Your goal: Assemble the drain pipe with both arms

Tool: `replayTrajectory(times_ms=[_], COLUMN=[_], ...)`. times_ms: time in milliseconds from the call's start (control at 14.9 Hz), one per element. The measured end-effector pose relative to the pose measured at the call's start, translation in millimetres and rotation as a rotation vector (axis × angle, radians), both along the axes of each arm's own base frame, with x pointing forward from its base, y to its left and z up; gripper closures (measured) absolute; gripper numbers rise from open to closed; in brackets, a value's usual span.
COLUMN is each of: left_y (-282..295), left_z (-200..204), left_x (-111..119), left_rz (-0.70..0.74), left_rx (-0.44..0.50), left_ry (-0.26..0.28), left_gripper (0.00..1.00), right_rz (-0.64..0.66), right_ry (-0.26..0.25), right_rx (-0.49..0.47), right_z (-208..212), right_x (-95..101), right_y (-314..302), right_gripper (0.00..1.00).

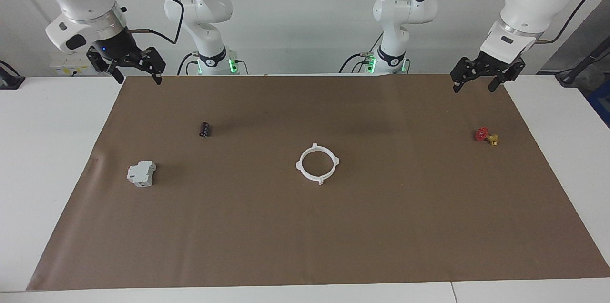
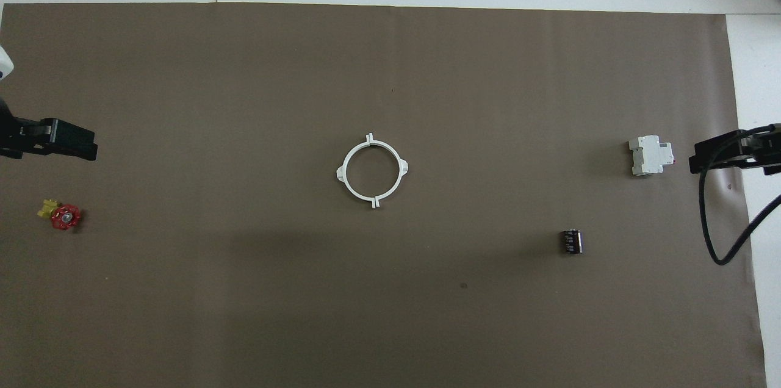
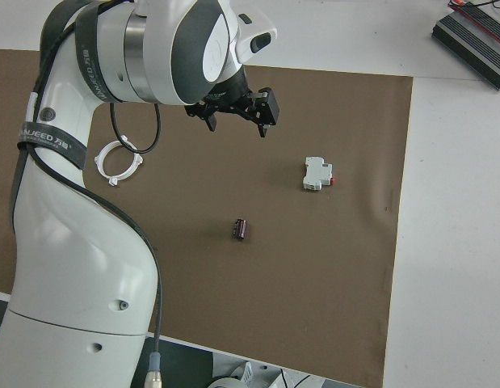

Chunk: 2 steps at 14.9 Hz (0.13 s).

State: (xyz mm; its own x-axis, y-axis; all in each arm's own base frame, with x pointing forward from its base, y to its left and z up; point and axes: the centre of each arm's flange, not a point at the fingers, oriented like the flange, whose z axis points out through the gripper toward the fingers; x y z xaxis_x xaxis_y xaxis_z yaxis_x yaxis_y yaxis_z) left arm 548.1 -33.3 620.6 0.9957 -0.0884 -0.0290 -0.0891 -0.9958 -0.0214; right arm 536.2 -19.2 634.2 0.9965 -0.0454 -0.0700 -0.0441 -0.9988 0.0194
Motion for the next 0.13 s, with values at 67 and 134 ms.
replayTrajectory(times_ms=[67,134], left_y=[-0.4,-0.6], left_z=[0.2,0.3], left_x=[-0.1,-0.2], left_rz=[-0.001,-0.001], left_rx=[0.000,0.000], left_ry=[-0.001,-0.002], left_gripper=[0.00,0.00], right_rz=[-0.001,-0.002], right_ry=[0.000,0.000], right_rx=[0.000,0.000], right_z=[0.0,0.0], right_x=[0.0,0.0], right_y=[-0.4,-1.1], right_gripper=[0.00,0.00])
